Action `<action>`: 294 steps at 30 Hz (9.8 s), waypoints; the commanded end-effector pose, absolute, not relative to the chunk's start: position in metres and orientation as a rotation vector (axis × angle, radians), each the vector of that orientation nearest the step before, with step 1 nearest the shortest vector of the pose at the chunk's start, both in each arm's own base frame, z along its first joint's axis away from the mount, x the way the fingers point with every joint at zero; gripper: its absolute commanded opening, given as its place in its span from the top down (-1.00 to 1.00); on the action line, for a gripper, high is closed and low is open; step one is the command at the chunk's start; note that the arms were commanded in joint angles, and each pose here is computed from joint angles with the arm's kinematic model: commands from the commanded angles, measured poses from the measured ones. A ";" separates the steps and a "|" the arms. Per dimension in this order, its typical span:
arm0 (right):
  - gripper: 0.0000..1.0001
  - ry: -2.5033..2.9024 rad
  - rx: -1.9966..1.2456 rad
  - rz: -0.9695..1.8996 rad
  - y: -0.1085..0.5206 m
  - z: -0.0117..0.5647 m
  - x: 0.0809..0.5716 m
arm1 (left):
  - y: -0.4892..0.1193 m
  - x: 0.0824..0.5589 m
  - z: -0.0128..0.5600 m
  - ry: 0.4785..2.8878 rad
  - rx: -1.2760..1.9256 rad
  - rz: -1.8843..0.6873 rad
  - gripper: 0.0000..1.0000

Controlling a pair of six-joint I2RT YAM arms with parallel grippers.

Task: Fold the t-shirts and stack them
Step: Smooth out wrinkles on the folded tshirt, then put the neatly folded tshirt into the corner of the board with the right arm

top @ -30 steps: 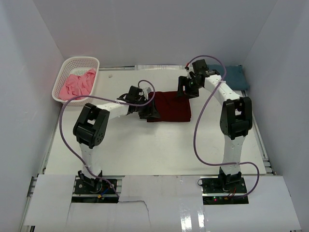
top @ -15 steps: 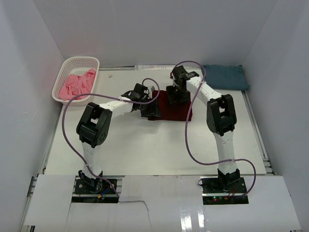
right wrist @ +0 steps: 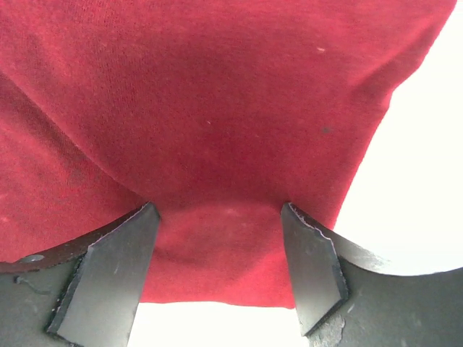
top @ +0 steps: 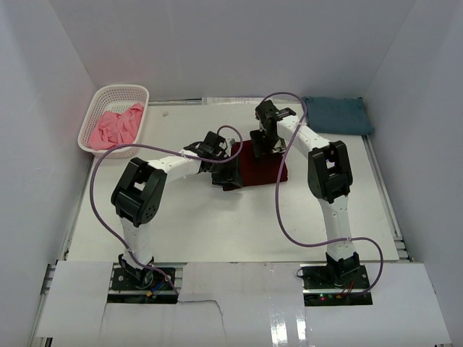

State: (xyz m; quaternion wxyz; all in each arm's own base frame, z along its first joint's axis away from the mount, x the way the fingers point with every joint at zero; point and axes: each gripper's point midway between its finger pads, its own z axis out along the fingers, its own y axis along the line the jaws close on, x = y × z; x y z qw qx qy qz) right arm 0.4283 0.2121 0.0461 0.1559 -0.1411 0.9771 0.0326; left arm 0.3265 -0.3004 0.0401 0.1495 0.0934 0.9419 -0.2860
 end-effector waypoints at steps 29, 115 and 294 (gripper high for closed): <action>-0.41 2.764 -0.217 0.743 0.174 0.035 0.420 | -0.265 0.310 0.010 2.866 0.261 -0.582 -0.35; -0.21 2.805 -0.194 0.766 0.167 0.029 0.429 | -0.260 0.252 0.107 2.700 0.275 -0.875 -0.42; -0.22 1.962 0.149 -0.371 -0.062 0.292 0.549 | -0.265 0.246 0.079 2.780 0.288 -0.818 -0.46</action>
